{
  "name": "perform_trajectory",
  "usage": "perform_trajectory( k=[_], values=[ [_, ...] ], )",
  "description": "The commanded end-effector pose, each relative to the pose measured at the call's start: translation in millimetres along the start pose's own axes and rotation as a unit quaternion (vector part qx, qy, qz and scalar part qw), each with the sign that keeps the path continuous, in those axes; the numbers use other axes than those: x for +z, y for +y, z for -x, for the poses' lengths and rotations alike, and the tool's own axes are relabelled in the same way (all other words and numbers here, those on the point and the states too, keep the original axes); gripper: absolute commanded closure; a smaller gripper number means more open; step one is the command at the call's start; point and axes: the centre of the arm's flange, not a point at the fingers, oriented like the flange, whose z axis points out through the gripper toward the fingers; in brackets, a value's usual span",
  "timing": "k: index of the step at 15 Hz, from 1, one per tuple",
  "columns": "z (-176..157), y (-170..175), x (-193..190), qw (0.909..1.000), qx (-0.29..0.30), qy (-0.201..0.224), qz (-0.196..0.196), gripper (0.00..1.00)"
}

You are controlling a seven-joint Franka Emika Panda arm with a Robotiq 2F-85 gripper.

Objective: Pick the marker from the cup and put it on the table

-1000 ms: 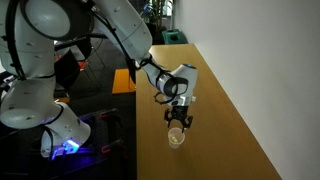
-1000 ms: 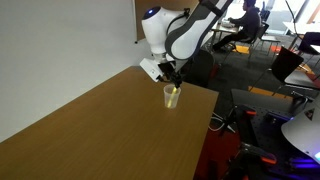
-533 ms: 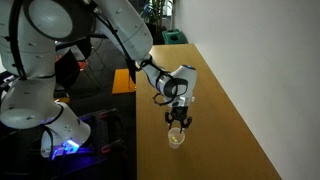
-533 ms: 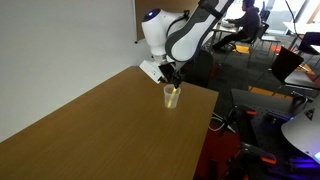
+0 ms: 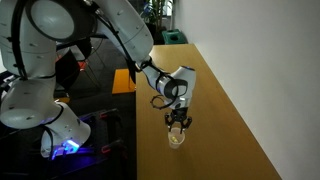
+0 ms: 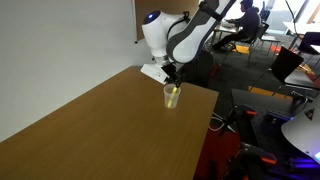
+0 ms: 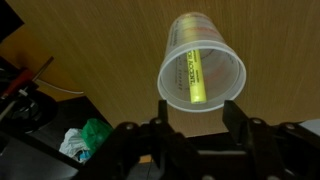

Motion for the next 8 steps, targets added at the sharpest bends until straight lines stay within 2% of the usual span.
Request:
perform_trajectory(
  k=[1, 8],
  values=[
    [-0.6, -2.7, 3.6, 0.9995, -0.029, 0.002, -0.010, 0.41],
    [2.8, -6.2, 16.2, 0.9992, -0.039, 0.007, -0.002, 0.41]
  ],
)
